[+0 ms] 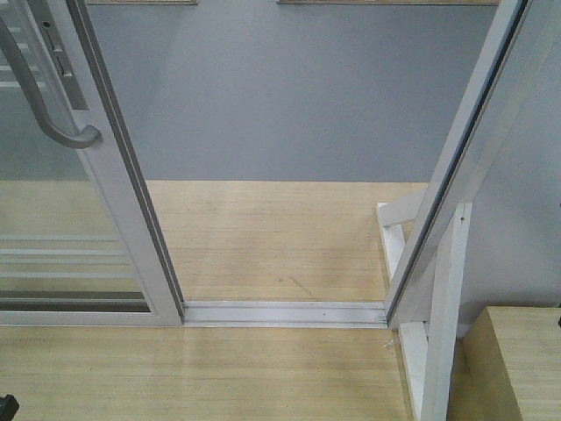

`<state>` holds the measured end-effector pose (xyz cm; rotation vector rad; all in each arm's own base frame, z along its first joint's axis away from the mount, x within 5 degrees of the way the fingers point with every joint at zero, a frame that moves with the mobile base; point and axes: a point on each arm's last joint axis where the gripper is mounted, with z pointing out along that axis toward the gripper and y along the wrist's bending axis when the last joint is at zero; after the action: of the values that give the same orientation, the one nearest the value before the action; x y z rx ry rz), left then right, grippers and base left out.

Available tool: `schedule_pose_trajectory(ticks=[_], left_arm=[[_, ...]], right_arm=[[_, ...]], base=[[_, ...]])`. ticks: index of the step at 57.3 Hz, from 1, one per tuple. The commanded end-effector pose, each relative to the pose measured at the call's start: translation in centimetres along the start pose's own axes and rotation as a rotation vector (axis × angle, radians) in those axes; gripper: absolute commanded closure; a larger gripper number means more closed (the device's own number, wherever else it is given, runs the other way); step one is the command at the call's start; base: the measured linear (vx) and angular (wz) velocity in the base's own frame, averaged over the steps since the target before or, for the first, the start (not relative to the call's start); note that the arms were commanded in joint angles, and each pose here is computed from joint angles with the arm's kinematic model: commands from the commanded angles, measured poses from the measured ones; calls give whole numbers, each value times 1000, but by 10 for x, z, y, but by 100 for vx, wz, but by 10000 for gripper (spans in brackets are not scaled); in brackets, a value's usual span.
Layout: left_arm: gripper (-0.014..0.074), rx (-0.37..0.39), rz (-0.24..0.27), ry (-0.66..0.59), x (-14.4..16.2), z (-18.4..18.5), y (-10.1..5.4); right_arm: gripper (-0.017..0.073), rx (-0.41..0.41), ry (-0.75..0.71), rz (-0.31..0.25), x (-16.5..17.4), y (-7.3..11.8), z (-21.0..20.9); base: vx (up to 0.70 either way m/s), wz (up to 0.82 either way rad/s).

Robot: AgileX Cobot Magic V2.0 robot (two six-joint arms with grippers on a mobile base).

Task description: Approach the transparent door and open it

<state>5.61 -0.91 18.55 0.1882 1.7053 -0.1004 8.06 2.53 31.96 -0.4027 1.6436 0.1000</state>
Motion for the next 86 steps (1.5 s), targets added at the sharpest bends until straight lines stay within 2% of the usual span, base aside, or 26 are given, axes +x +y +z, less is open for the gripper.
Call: schedule_pose_trajectory(ticks=[1, 7, 51, 57, 64, 78, 86], left_arm=[[599, 15, -29, -101, -1, 0, -1], [599, 14, -45, -79, 1, 0, -1], [599, 11, -43, -70, 2, 0, -1], [599, 11, -43, -70, 2, 0, -1], [599, 11, -43, -70, 2, 0, -1], [599, 11, -43, -70, 2, 0, -1], [599, 11, -43, -70, 2, 0, -1]], right_arm=[[559, 15, -102, -6, -16, -2, -2], [559, 15, -102, -6, -16, -2, -2], [559, 15, -95, -13, -15, -2, -2], [559, 2, -89, 26, -9, -1, -1], [559, -19, -71, 79, 28, 8, 4], [559, -25, -71, 89, 112, 22, -1], [559, 11, -69, 87, 128, 22, -7]], base=[[0, 0], [0, 0], [0, 0], [0, 0], [0, 0], [0, 0], [0, 0]])
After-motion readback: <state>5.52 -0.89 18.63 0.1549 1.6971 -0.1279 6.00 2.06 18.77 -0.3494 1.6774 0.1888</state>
